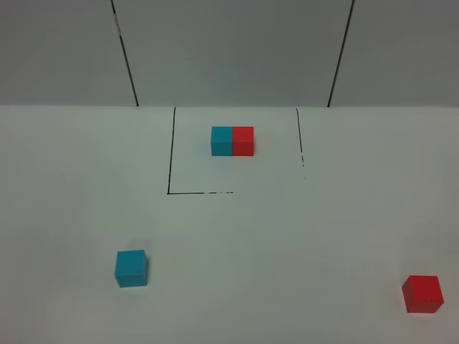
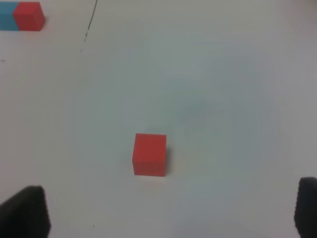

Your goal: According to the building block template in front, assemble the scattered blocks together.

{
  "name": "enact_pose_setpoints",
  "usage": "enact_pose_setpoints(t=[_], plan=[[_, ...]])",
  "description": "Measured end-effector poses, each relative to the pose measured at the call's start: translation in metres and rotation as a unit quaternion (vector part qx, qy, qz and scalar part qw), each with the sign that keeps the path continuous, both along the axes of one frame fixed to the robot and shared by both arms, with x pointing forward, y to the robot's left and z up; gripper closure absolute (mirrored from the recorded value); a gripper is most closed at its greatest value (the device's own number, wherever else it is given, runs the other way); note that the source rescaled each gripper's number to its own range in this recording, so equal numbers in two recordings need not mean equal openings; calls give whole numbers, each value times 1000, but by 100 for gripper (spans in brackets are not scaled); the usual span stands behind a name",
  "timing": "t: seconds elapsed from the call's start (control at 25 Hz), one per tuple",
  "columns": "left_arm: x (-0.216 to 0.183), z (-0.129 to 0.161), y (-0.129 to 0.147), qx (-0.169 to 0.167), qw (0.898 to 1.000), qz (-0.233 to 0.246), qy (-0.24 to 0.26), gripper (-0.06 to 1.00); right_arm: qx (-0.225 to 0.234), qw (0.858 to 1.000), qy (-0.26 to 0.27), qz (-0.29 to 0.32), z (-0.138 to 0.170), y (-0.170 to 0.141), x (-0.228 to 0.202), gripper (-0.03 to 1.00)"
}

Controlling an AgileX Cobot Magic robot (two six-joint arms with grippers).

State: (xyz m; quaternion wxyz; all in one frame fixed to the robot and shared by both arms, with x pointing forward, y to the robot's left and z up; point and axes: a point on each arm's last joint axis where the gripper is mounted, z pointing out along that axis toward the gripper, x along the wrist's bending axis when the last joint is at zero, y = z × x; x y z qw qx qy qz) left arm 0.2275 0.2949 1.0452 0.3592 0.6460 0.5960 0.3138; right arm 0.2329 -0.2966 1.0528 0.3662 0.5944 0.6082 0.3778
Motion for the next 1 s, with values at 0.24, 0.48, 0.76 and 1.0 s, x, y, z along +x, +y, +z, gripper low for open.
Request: enact_pose_setpoints(t=[0.24,0.48,0.76,1.0], plan=[[26,12,-4,-19,997,-11,71,16,0,1000,0,0,0,0,0,-3],[99,31,-14,-64,972,-26,223,16,0,1000,0,0,0,0,0,-3],[210,38,-28,-86,934,-49,344,16,0,1000,0,0,0,0,0,-3],[268,12,-82,-7,916,-72,395,16,0,1000,0,0,0,0,0,-3]])
